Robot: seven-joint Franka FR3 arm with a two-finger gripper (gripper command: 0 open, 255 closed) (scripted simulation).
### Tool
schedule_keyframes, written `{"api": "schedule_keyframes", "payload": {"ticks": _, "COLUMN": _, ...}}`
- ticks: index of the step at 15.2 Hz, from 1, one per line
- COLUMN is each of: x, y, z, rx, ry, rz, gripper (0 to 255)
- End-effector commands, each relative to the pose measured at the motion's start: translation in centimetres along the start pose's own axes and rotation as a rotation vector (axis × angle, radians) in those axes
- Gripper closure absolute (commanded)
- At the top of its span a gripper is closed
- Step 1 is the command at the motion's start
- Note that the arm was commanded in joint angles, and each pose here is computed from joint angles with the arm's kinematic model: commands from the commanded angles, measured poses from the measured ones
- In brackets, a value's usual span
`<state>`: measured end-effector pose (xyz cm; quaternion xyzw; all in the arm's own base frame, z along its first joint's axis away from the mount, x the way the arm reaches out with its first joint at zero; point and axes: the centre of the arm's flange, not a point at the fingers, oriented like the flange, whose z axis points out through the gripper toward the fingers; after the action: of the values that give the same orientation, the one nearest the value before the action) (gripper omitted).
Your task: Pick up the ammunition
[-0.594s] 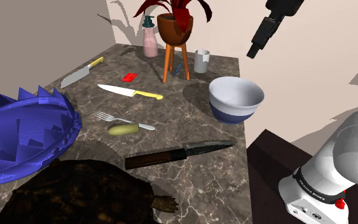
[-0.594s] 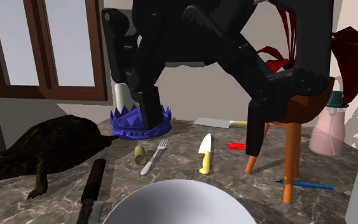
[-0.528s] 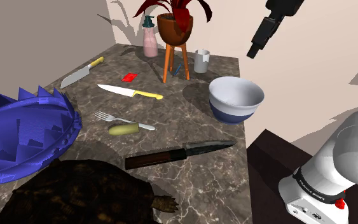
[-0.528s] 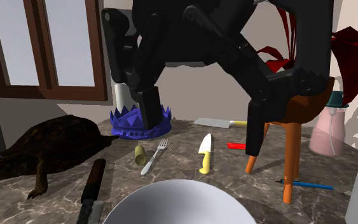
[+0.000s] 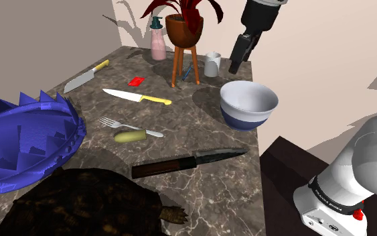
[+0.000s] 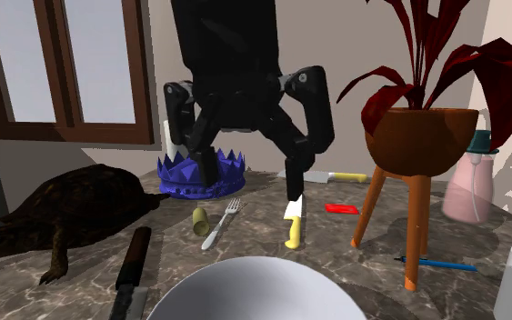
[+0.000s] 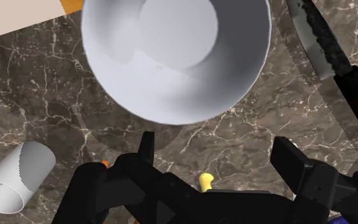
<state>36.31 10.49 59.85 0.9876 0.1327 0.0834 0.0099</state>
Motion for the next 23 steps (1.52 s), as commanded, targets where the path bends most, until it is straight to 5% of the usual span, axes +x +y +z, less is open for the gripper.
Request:
{"api": "schedule_keyframes", "payload": {"ticks": 1, "x": 1.7, "y": -2.0, "z": 1.1, "rx": -0.008, "ry": -0.009, "rz": -0.024, "gripper": 0}}
{"api": "schedule_keyframes", "payload": {"ticks": 23, "x": 16.6, "y": -25.0, "z": 15.4, "rx": -0.103, "ry": -0.106, "rz": -0.286, "gripper": 0}}
